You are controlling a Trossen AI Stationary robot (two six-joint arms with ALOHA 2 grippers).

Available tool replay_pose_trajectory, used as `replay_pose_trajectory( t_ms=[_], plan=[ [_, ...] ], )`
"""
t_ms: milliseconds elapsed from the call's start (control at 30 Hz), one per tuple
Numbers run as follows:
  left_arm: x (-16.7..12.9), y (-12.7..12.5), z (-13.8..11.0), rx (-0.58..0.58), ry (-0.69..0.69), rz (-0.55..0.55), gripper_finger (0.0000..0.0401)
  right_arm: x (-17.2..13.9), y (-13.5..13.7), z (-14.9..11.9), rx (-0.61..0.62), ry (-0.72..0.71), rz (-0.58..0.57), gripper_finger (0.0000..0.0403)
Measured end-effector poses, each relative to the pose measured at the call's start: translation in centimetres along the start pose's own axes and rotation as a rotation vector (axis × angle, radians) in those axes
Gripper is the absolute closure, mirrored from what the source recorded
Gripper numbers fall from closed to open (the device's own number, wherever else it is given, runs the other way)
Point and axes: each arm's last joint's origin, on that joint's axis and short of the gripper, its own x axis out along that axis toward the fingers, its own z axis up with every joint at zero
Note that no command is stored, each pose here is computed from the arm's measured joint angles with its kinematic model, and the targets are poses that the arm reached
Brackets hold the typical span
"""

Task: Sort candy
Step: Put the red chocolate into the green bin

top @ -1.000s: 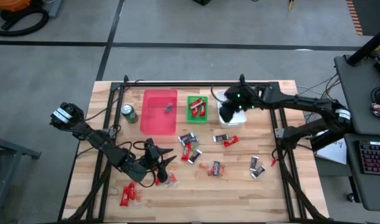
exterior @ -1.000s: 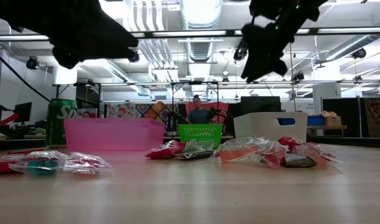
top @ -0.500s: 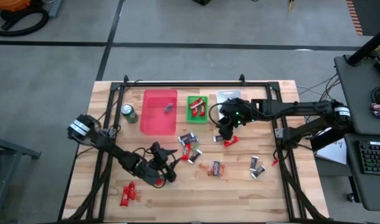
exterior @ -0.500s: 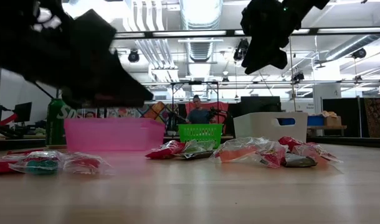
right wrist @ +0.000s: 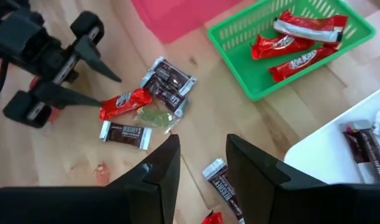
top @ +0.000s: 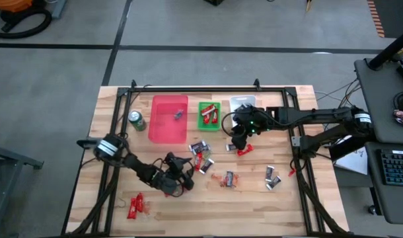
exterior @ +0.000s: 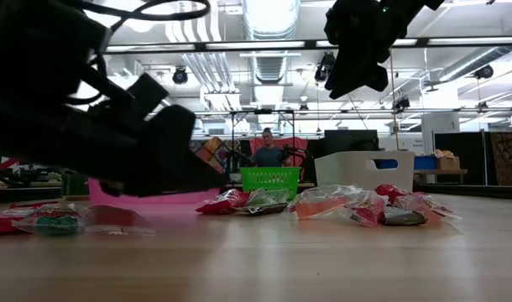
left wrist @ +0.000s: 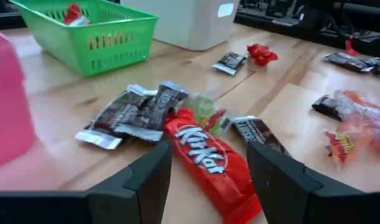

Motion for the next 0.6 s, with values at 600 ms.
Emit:
replay_pose_trajectory(
  t_ms=[600],
  plan=[
    [2.3, 0.1, -0.9, 0.002, 0.072, 0.004, 0.0273, 0.0, 0.0, 0.0, -0.015, -0.004, -0.005, 0.028]
  ],
)
